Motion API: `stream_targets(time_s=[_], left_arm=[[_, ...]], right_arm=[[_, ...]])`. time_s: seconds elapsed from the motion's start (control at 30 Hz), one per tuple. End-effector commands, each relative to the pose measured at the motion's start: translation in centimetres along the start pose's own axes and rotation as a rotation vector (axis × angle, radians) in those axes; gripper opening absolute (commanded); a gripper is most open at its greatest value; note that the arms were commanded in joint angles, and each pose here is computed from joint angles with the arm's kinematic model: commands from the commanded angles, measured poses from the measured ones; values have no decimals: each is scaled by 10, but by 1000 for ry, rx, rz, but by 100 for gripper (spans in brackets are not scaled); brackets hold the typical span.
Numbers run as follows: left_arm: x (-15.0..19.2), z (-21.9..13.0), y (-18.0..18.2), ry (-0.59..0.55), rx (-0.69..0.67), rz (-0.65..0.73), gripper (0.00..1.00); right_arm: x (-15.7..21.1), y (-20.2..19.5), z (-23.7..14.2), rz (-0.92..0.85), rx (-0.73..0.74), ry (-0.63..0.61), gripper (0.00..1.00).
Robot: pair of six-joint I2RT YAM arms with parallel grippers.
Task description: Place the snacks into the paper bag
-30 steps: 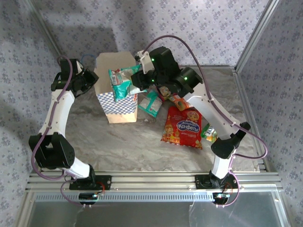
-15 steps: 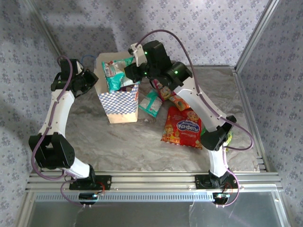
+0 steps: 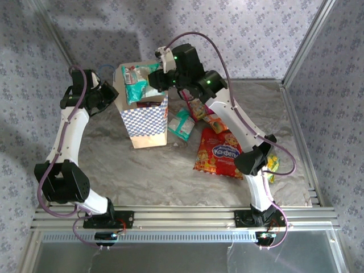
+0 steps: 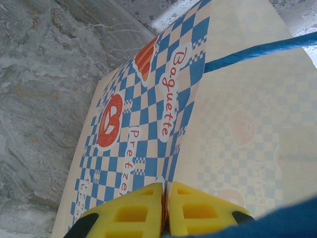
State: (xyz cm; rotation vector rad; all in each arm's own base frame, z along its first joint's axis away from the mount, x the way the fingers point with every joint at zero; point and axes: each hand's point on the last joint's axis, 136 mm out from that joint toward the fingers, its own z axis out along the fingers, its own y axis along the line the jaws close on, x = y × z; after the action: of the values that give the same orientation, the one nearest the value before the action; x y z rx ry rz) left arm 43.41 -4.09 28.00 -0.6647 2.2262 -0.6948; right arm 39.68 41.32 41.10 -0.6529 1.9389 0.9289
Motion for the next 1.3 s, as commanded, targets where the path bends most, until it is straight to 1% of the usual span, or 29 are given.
stream_targets(time_s=[0.0, 0.2, 0.43, 0.67, 0.93, 1.27], left_arm=[[-1, -6, -11, 6, 33, 21, 9], [1, -9, -10, 6, 28, 28, 9], [2, -10, -9, 3, 27, 31, 9], [-1, -12, -11, -2, 30, 33, 9], [-1, -12, -12, -1, 31, 33, 9], [-1, -13, -14, -1, 35, 34, 9]], right_arm=[[-22, 9, 0, 15, -73, -73, 0], [-23, 5, 14, 54, -105, -77, 0], [-15, -5, 30, 92, -102, -59, 0], [-5, -15, 38, 106, -61, -29, 0], [18, -29, 40, 116, 40, 44, 0], [36, -26, 43, 104, 63, 106, 0]])
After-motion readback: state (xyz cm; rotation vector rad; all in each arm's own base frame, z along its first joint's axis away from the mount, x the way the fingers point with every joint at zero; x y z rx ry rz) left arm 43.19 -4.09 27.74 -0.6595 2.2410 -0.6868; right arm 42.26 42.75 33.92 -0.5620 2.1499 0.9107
